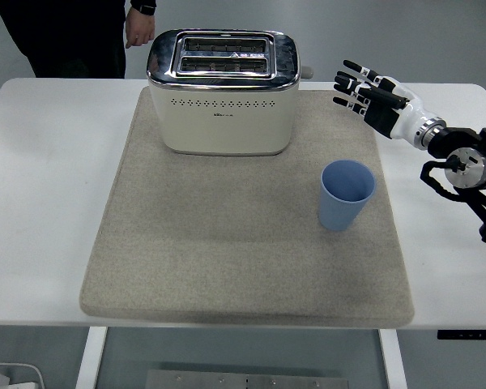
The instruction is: Put the water cup in front of the bread machine
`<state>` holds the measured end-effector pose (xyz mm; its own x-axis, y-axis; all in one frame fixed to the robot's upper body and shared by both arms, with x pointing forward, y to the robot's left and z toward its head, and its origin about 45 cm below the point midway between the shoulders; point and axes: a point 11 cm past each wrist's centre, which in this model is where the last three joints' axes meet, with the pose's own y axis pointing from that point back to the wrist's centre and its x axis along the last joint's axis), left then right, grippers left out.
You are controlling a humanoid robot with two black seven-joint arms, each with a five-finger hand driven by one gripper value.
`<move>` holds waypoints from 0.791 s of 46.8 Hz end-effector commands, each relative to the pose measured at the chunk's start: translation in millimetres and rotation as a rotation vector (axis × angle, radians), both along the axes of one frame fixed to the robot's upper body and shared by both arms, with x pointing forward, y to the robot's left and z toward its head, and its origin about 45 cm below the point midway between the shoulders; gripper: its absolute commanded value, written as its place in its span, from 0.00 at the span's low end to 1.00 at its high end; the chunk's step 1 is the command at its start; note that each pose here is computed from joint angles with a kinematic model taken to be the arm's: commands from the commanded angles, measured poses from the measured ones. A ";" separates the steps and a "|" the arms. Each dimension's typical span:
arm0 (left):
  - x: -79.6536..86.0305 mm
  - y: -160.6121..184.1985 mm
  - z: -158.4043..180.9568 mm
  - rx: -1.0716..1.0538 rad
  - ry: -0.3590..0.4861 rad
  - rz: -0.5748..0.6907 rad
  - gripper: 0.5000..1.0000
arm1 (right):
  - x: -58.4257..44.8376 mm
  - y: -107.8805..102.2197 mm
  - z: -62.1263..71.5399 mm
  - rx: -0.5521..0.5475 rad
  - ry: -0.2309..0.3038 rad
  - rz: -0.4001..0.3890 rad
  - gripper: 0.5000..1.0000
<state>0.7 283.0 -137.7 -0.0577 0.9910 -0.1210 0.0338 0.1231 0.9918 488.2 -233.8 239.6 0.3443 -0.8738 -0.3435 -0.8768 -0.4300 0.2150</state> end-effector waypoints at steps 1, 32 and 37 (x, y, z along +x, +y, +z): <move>0.0 -0.3 0.0 -0.001 0.000 0.000 1.00 | 0.1 0.3 0.3 0.000 0.000 0.001 0.85; 0.0 0.3 0.0 0.001 0.000 0.000 1.00 | -6.5 -20.2 8.8 0.005 -0.033 0.075 0.85; 0.0 0.3 0.0 0.001 0.000 0.000 1.00 | -15.4 -38.8 8.9 -0.009 -0.037 0.096 0.85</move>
